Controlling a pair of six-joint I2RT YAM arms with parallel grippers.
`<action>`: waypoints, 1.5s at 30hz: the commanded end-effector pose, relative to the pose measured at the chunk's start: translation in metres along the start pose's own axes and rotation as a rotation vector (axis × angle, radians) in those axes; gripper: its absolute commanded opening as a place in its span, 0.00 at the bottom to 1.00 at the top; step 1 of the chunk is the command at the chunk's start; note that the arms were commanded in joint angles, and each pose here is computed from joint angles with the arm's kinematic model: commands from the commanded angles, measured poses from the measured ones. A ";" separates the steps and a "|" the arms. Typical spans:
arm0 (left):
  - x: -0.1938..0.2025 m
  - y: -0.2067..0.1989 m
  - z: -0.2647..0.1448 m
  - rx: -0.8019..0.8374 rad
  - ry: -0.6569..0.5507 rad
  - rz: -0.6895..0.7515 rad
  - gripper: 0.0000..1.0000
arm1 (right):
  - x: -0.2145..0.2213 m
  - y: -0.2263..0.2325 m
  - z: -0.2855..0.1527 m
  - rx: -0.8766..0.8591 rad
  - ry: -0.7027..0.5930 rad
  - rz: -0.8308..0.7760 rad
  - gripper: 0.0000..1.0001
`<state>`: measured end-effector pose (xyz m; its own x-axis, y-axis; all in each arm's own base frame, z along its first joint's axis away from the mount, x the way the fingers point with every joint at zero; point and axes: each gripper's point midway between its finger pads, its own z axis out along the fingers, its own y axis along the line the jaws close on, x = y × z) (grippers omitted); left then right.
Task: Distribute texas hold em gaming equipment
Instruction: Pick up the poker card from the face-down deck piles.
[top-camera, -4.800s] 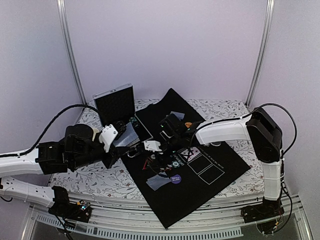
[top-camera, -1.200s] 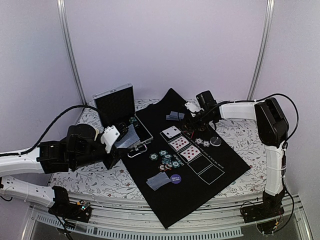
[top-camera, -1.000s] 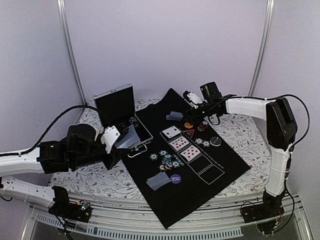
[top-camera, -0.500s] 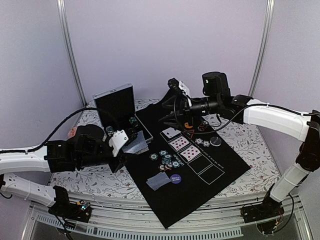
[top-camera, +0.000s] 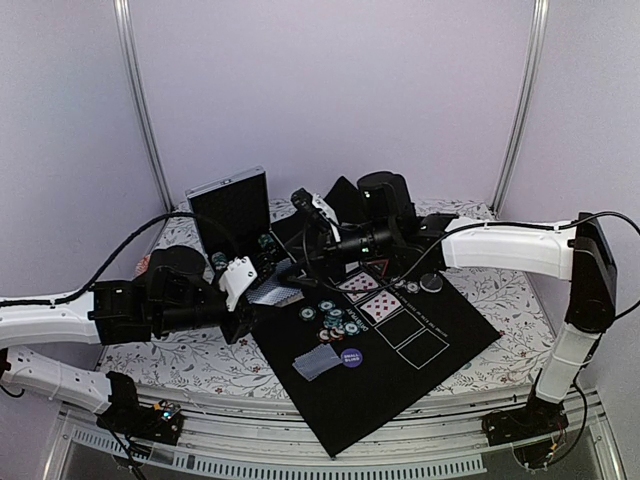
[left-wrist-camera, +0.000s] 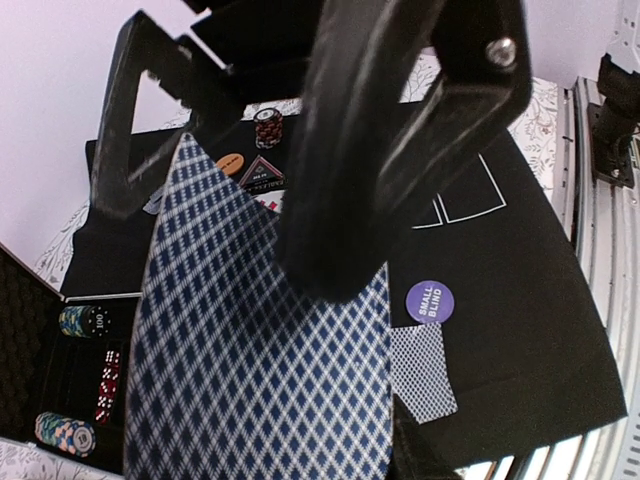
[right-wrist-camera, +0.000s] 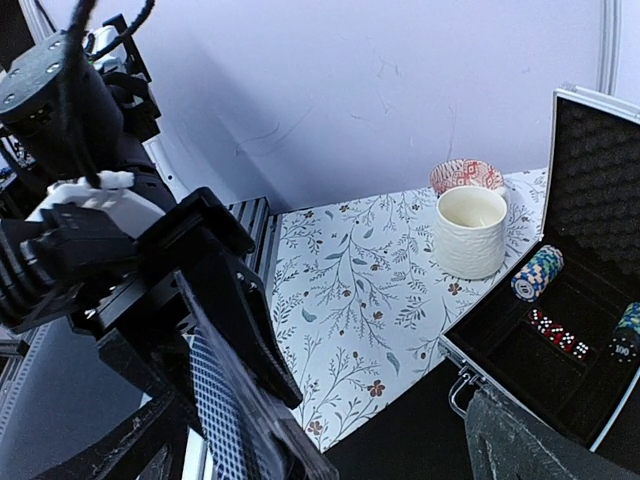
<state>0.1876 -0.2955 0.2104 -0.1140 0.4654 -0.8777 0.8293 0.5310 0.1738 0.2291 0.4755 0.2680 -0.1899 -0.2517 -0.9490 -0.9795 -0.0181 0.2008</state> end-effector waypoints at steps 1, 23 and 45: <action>-0.029 0.005 -0.007 -0.010 -0.085 0.002 0.35 | -0.001 -0.004 0.018 -0.001 0.005 0.089 0.97; -0.026 0.010 -0.014 -0.034 -0.097 0.003 0.35 | -0.002 -0.003 -0.001 0.074 0.066 0.020 0.44; -0.024 0.012 -0.017 -0.045 -0.095 -0.004 0.35 | 0.001 -0.002 -0.016 0.132 0.145 0.009 0.03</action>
<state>0.1899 -0.2890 0.2233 -0.0925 0.4430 -0.8917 0.8103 0.5539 0.1912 0.2310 0.4653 0.2550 -0.2104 -0.3833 -0.8993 -0.9776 0.0789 0.1951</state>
